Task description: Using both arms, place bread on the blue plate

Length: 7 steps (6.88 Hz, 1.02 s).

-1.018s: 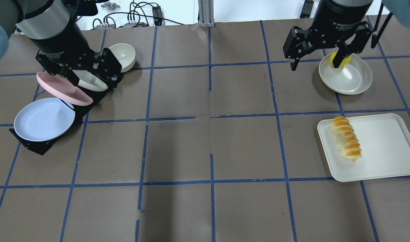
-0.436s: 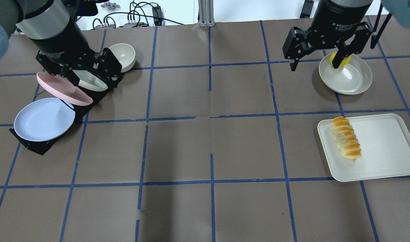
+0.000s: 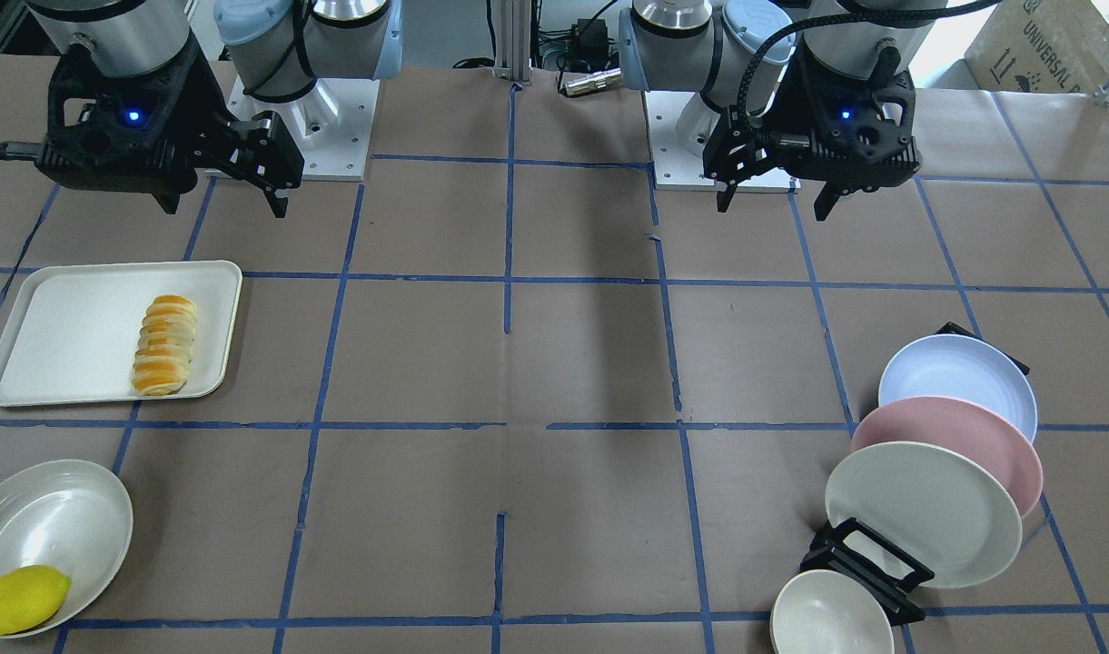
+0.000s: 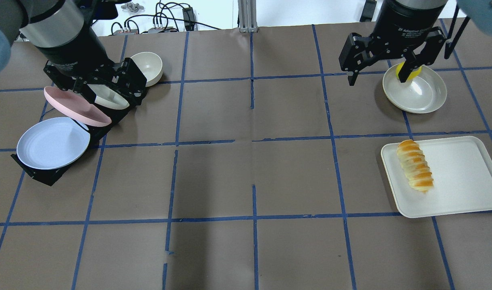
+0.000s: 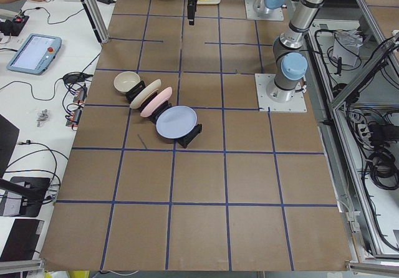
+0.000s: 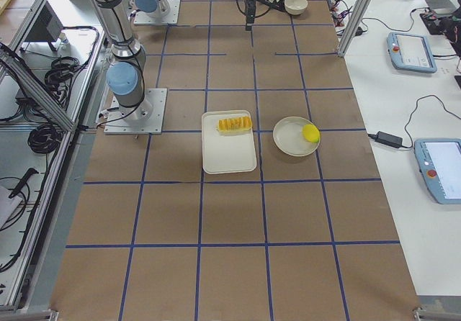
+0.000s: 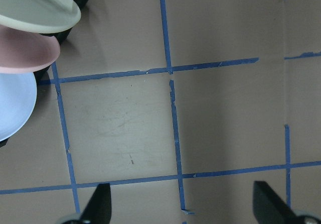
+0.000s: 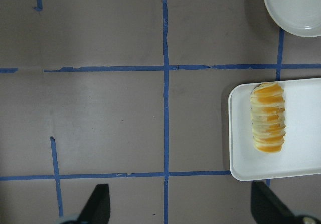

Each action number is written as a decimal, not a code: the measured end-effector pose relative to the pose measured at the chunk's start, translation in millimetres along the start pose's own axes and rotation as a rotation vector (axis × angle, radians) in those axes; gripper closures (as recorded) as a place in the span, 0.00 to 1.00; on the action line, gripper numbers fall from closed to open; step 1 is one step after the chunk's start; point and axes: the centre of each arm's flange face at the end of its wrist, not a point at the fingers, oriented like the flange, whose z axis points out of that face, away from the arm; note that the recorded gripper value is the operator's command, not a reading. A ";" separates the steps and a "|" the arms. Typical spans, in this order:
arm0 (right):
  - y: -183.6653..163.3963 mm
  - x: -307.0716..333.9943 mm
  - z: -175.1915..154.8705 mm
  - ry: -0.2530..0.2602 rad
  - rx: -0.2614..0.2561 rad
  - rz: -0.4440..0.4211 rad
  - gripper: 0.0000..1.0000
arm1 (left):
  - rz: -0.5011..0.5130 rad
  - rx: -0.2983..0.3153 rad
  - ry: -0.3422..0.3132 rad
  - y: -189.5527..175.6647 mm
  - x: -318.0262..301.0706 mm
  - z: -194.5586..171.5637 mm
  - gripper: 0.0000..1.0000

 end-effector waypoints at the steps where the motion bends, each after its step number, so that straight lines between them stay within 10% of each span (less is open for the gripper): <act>1: -0.7 0.9 1.5 0.000 -0.003 0.002 0.04 | 0.000 -0.001 0.000 0.2 0.0 0.5 0.00; 7: -3.1 179.7 154.8 -0.005 -0.061 -0.112 0.08 | -0.005 -0.015 -0.007 0.4 -9.9 7.2 0.00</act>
